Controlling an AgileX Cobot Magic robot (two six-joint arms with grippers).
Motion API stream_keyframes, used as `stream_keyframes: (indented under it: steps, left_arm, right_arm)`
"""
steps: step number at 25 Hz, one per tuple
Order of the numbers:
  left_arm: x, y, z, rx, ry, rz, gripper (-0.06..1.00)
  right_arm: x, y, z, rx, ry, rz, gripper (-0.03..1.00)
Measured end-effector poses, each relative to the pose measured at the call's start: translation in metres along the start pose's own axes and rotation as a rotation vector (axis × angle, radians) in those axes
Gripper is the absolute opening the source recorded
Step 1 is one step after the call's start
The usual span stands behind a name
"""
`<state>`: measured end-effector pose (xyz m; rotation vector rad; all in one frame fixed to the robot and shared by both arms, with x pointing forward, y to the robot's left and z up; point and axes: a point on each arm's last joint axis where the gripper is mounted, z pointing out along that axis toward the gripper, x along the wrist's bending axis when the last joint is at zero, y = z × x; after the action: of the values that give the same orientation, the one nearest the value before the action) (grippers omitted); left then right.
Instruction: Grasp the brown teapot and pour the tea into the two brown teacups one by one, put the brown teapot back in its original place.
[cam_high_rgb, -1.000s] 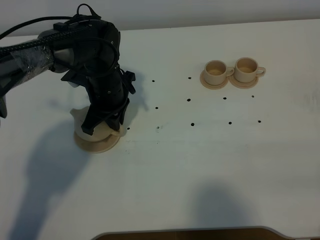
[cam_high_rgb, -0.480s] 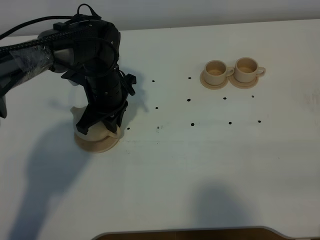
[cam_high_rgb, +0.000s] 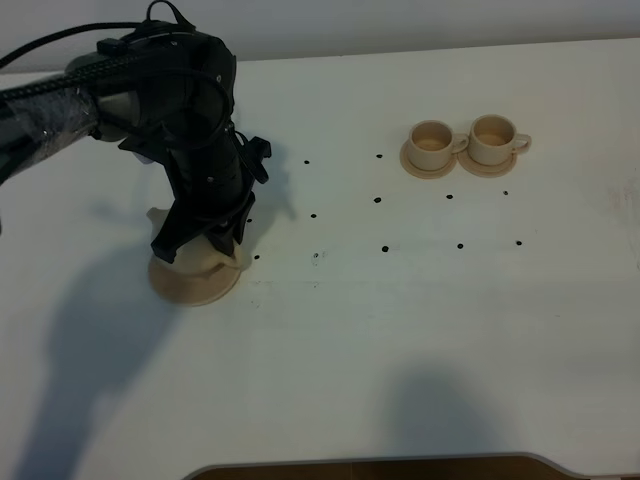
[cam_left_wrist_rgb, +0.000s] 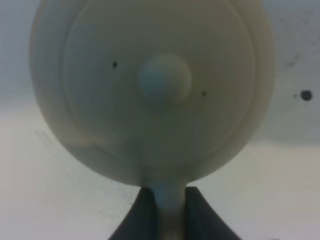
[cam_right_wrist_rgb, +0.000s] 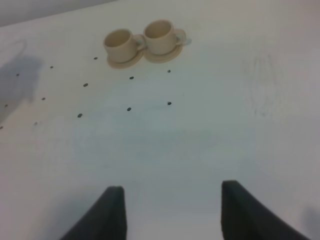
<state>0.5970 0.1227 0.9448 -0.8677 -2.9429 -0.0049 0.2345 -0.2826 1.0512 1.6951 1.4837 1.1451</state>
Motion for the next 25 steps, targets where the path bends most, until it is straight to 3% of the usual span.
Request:
stream_keyframes:
  steps: [11, 25]
  left_arm:
    - [0.001, 0.000, -0.008, -0.013, -0.030, -0.015, 0.14]
    - [-0.001, -0.001, -0.015, -0.071, -0.068, 0.056, 0.14]
  right_arm:
    - [0.000, 0.000, 0.000, 0.000, 0.000, 0.000, 0.44]
    - [0.000, 0.000, 0.000, 0.000, 0.000, 0.000, 0.44]
